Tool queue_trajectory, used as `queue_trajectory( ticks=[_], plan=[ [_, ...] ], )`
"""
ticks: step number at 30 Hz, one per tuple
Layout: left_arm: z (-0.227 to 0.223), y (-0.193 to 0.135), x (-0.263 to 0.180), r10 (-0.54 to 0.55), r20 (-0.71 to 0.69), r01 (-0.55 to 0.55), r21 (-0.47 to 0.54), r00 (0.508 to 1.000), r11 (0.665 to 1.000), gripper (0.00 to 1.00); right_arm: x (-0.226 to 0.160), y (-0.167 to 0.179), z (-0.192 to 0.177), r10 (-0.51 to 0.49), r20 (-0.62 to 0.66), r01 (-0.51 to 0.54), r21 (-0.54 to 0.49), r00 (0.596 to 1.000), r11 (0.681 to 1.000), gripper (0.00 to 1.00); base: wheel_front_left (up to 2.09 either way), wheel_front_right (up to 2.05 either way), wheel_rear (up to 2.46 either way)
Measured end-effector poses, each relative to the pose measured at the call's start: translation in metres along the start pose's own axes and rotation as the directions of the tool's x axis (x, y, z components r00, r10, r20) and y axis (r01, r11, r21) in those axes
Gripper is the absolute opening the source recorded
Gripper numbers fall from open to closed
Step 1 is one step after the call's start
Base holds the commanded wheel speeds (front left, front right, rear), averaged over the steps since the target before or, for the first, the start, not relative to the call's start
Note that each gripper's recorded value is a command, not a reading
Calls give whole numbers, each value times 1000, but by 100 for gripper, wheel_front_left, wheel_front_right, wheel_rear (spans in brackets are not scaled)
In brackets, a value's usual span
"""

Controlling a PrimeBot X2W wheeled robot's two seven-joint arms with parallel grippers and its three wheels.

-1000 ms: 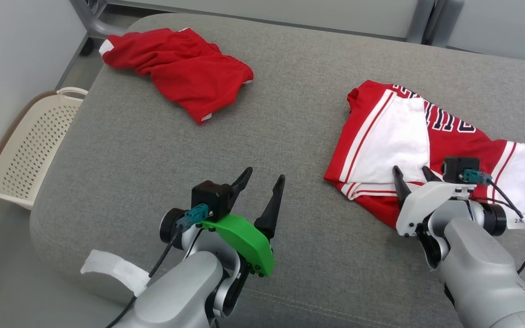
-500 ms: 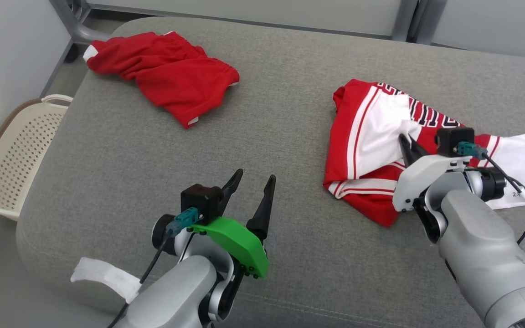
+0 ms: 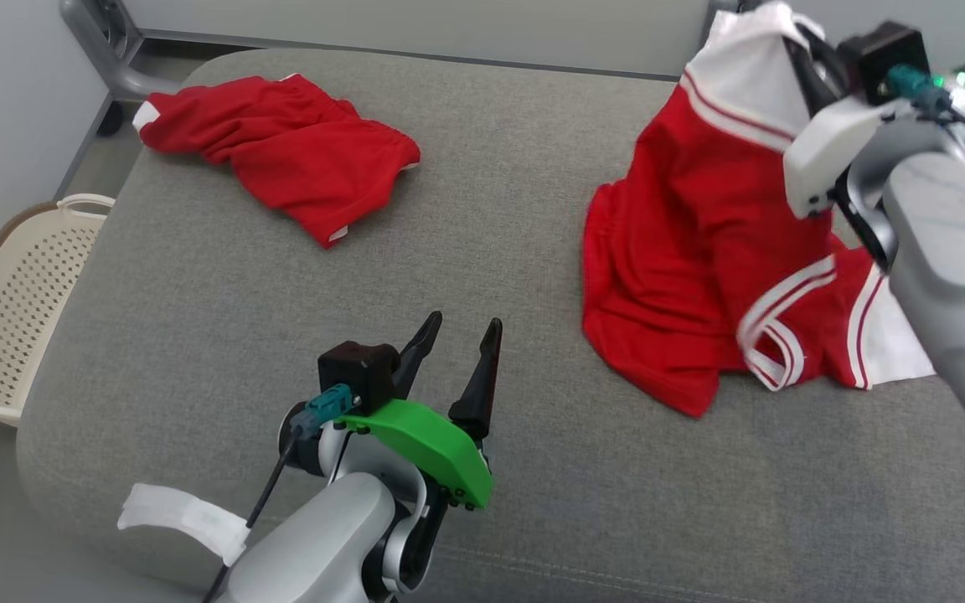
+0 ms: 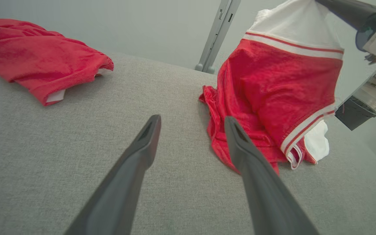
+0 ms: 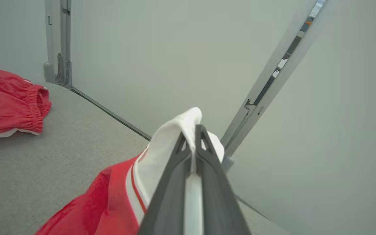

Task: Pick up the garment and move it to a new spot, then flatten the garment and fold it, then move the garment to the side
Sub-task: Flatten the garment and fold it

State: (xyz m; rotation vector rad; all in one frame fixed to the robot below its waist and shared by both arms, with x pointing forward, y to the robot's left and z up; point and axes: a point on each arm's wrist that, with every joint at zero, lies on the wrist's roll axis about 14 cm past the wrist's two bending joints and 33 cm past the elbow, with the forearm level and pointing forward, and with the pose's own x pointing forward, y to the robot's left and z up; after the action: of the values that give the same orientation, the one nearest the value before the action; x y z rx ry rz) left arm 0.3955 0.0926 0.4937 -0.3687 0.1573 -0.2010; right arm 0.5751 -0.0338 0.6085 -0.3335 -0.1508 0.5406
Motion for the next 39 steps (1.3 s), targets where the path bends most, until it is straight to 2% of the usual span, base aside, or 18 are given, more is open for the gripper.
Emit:
queue_trajectory(
  ticks=[5, 9, 12, 15, 18, 20, 23, 24, 27, 30, 34, 39],
  plan=[
    [5, 6, -4, 23, 17, -22, -16, 1000, 1000, 100, 22, -19, 76, 18, 156, 9, -174, 988, 985, 0, 0, 0, 0],
    [10, 13, -7, 46, 33, -45, -22, 998, 999, 100, 29, -22, 144, 43, 308, 45, -271, 951, 961, 0, 0, 0, 0],
    [13, 17, -7, 55, 42, -54, -23, 998, 998, 100, 22, -22, 201, 65, 447, 92, -321, 892, 943, 0, 0, 0, 0],
    [14, 17, -4, 53, 45, -52, -26, 998, 998, 100, 4, -20, 249, 96, 566, 161, -387, 819, 908, 0, 0, 0, 0],
    [14, 14, 0, 43, 45, -42, -28, 998, 999, 100, -10, -21, 265, 110, 611, 206, -424, 784, 882, 0, 0, 0, 0],
    [14, 11, 2, 35, 45, -34, -29, 998, 999, 100, -11, -19, 250, 114, 588, 190, -430, 800, 883, 0, 0, 0, 0],
    [11, 7, 6, 20, 35, -19, -27, 999, 999, 100, -10, -14, 199, 116, 495, 122, -421, 861, 899, 0, 0, 0, 0],
    [11, 7, 6, 20, 35, -19, -27, 999, 999, 100, -10, -14, 199, 116, 495, 122, -421, 861, 899, 0, 0, 0, 0],
    [6, 1, 9, 1, 22, -1, -25, 1000, 1000, 100, -17, -15, 134, 104, 364, 52, -394, 925, 918, 0, 0, 0, 0],
    [1, -5, 12, -17, 9, 17, -22, 1000, 1000, 100, -34, -20, 67, 74, 222, 6, -339, 972, 941, 0, 0, 0, 0],
    [-4, -14, 15, -48, -7, 48, -15, 999, 999, 100, -68, -39, 4, -5, 83, 27, -259, 997, 965, 0, 0, 0, 0],
    [-9, -28, 18, -89, -22, 89, -16, 996, 996, 100, -115, -48, -54, -69, -53, 56, -218, 996, 974, 0, 0, 0, 0]
  ],
)
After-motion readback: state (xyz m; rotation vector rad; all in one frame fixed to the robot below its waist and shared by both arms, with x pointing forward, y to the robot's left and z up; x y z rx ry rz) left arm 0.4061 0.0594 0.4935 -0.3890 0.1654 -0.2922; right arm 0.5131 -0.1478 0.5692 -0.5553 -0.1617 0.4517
